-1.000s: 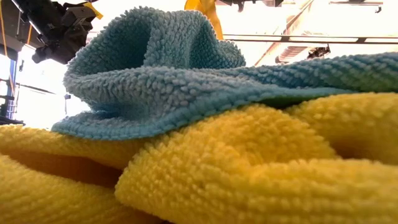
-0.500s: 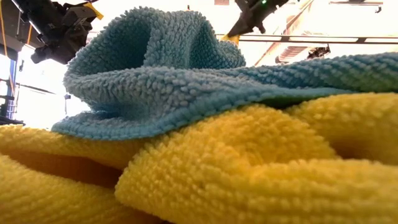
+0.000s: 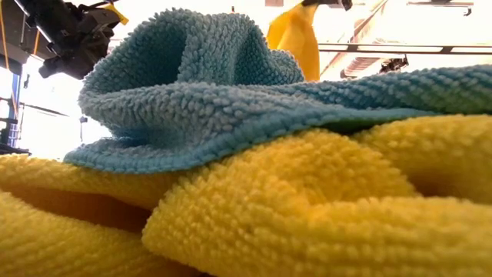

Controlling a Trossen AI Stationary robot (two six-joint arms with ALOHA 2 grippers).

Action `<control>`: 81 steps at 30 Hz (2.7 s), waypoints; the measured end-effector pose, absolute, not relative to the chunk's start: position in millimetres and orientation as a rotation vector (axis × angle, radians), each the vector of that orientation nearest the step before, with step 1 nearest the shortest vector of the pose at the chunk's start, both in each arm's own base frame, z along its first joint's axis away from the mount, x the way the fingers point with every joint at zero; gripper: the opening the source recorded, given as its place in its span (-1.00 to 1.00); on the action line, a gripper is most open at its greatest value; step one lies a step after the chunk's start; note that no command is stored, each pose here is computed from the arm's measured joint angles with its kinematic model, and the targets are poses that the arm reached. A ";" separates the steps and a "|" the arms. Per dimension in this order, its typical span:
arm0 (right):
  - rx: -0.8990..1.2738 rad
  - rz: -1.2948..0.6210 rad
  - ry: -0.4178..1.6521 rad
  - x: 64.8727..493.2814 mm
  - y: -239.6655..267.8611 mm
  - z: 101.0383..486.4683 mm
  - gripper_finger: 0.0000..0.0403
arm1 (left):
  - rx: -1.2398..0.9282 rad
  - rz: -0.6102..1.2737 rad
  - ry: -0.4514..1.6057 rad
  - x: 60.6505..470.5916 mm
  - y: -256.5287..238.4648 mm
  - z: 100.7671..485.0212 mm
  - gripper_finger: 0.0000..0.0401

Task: Sort microfiber towel by color & place in baskets
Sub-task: Put the yellow towel into the right transparent bin

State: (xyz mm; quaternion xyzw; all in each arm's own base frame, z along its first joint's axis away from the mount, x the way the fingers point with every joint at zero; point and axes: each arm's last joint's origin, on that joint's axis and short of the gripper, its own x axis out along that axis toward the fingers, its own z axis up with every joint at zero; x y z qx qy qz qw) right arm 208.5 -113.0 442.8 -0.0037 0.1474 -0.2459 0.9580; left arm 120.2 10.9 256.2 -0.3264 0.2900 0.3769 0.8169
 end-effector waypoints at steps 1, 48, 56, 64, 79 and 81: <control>0.013 -0.513 0.317 209.3 -113.8 440.2 -1.00 | -0.693 0.807 0.615 120.2 11.1 256.3 -0.44; 0.266 -0.385 0.847 382.7 -183.9 229.8 -1.00 | -0.732 0.797 0.619 120.4 10.4 256.1 -0.44; 0.374 -0.434 0.940 405.1 -202.3 186.4 -0.99 | -0.750 0.798 0.618 120.5 10.2 255.9 -0.44; 0.439 -0.462 0.979 403.6 -203.9 176.0 -0.68 | -0.733 0.792 0.625 120.4 10.2 255.9 -0.44; 0.443 -0.521 1.014 379.9 -208.8 263.7 -0.21 | -0.727 0.799 0.625 120.0 10.4 255.7 -0.44; 0.426 -0.557 1.024 378.1 -210.1 264.6 -0.21 | -0.728 0.799 0.624 120.1 10.4 255.7 -0.44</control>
